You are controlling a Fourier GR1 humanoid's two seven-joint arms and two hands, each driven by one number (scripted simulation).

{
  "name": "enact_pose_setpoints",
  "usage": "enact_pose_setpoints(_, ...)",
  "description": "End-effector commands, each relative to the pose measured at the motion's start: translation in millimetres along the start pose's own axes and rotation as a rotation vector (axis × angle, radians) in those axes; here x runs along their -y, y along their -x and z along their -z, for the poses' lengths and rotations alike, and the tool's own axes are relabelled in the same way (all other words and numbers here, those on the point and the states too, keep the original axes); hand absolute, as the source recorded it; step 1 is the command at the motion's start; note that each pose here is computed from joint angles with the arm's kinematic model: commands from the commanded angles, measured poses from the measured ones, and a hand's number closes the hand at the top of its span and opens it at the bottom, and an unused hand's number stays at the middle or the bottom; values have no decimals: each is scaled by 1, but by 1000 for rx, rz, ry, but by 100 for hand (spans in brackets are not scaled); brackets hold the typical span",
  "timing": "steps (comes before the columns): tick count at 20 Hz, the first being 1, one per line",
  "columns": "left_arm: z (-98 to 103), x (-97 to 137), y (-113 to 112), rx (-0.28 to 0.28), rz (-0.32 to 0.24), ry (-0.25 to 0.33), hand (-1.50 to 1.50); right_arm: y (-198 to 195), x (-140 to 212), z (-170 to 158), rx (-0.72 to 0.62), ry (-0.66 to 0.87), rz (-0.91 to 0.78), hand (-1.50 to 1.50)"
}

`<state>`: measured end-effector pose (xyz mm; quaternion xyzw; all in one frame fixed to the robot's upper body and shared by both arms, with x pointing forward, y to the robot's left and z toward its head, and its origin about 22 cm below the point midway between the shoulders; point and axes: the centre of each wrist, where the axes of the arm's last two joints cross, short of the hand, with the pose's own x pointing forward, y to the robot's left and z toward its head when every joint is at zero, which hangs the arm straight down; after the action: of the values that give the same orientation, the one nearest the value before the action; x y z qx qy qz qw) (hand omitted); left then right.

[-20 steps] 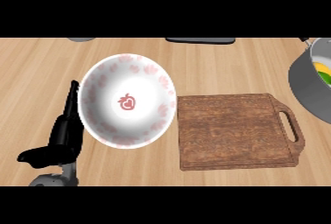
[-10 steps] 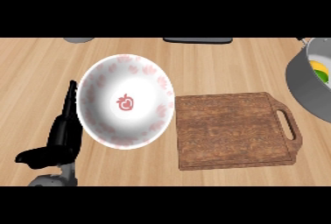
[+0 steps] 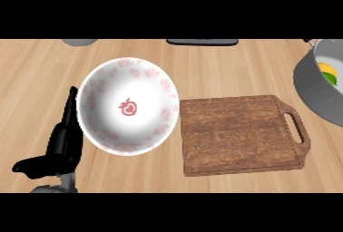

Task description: Pick the lemon from the cutting board and place it in the pot

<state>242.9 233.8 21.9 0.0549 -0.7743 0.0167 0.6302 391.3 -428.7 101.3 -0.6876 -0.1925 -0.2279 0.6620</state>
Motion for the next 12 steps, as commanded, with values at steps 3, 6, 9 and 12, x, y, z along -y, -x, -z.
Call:
enact_pose_setpoints(3, -1, 10, 5, -45, -15, 18, 0, -9, 14, -4, 17, 219, 415, -150)
enact_pose_setpoints(6, -16, 16, 11, -48, 3, 7, 0, 16, -1, -6, -34, 264, 492, -150)
enact_pose_setpoints(9, -7, 4, 16, -74, -18, 4, 0, 20, 1, -2, -33, 271, 537, -150)
enact_pose_setpoints(12, -7, 2, 6, -55, -10, 4, 0, 50, -12, 2, -27, 330, 551, -150)
